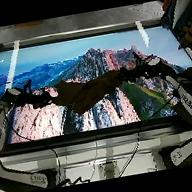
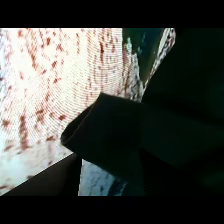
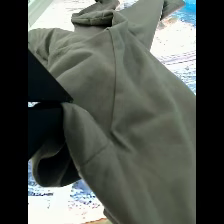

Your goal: Fold the clothes and pants, and hang the long-sleeved shirts on hangers.

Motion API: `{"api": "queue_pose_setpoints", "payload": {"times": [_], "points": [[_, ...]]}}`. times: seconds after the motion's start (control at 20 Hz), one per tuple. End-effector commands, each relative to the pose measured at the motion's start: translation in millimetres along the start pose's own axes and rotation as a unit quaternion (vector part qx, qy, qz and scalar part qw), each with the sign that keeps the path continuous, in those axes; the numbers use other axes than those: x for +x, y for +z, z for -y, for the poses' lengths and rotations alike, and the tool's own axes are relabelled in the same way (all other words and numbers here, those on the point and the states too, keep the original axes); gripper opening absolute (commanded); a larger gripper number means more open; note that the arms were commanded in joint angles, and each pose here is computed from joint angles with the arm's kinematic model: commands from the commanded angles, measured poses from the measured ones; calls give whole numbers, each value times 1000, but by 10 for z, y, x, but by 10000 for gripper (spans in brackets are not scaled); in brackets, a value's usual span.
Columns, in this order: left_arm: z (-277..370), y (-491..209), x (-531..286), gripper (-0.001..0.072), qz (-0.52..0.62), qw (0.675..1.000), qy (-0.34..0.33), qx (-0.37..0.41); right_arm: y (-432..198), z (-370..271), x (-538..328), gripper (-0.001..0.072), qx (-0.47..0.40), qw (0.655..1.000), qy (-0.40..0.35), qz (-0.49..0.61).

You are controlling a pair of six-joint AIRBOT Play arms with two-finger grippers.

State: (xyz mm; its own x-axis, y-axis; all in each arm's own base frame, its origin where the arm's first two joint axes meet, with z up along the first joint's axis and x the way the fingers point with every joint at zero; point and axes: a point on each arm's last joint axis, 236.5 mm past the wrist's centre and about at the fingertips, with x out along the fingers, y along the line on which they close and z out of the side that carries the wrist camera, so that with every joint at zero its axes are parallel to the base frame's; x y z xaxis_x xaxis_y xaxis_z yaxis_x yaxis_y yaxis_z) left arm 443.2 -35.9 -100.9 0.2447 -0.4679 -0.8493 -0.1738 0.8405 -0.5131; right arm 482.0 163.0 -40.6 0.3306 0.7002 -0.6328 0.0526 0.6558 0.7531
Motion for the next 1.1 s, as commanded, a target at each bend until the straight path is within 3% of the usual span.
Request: {"api": "queue_pose_setpoints", "payload": {"times": [0.0,0.1,0.15,0.4,0.65,0.9,1.05], "points": [[-29,163,163,375,32,999,-4,-20,-9,-18,-5,13,-1,1000,2,-2],[-21,235,149,83,46,999,-2,-15,12,-63,-47,13,-6,1000,3,3],[-1,277,121,12,52,999,-4,-14,47,-98,-107,12,-10,1000,4,10],[414,806,-572,12,136,989,-18,58,369,-422,-793,13,-96,994,-12,54],[1140,1153,-1886,12,279,950,-29,136,627,-1002,-1770,13,-220,963,-67,139],[1756,989,-3354,12,444,876,-29,187,592,-1914,-2763,13,-317,912,-74,251],[2131,637,-4303,12,548,808,-33,213,346,-2493,-3328,13,-367,874,-62,311]]}}
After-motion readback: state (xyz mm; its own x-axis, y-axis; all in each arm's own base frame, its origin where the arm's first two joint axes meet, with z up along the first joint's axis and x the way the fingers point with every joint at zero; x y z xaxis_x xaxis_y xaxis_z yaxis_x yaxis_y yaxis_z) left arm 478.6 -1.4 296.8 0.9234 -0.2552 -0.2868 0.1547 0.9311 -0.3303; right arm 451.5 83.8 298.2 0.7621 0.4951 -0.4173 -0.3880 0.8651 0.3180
